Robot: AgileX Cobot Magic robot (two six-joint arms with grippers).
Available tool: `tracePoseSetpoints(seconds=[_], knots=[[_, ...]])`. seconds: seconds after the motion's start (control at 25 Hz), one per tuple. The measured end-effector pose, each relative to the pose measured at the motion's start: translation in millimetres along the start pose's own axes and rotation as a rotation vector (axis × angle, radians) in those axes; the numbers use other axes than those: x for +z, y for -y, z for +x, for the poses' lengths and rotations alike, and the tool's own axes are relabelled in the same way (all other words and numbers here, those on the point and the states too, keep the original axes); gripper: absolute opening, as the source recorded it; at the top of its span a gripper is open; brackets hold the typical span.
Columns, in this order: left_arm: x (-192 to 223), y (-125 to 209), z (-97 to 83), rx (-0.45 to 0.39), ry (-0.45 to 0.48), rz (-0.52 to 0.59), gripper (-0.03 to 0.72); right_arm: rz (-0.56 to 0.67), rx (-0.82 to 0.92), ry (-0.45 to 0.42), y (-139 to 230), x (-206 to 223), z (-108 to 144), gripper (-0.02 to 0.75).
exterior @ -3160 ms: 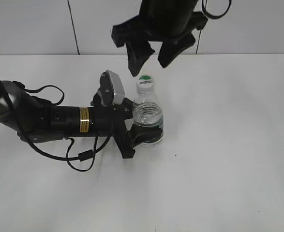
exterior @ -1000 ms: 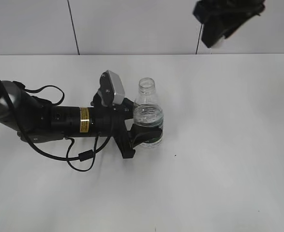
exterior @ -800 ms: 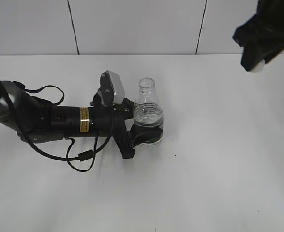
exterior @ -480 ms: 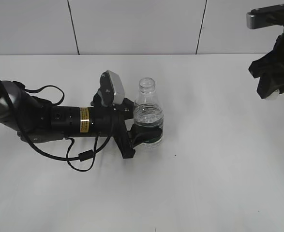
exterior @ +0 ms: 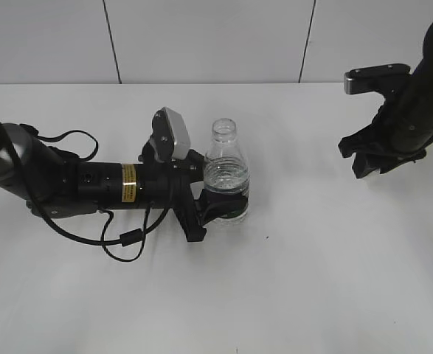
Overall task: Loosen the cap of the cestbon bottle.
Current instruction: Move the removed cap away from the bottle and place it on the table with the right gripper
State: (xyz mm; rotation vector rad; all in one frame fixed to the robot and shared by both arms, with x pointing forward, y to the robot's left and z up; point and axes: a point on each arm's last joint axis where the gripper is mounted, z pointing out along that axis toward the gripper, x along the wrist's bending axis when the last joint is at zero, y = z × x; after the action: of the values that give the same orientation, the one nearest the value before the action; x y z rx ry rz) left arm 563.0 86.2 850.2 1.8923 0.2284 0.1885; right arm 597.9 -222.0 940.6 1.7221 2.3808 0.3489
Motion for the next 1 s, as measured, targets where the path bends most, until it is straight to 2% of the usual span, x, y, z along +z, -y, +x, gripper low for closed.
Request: tracePoseSetpoints(seconds=[0.24,0.56,0.68,0.8,0.84,1.0], knots=[[0,0,0.0,0.0,0.0,0.0,0.412,0.034,0.015,-0.01,3,38,0,0.293],[0,0,0.0,0.0,0.0,0.0,0.412,0.041,0.016,-0.009,4,46,0,0.295],[0,0,0.0,0.0,0.0,0.0,0.412,0.04,0.0,-0.012,4,46,0,0.375],[0,0,0.0,0.0,0.0,0.0,0.412,0.039,-0.004,-0.016,4,46,0,0.564],[0,0,0.0,0.0,0.0,0.0,0.412,0.039,-0.004,-0.016,4,46,0,0.598],[0,0,0.1,-0.023,-0.001,0.002,0.428,0.04,-0.005,-0.017,4,46,0,0.62]])
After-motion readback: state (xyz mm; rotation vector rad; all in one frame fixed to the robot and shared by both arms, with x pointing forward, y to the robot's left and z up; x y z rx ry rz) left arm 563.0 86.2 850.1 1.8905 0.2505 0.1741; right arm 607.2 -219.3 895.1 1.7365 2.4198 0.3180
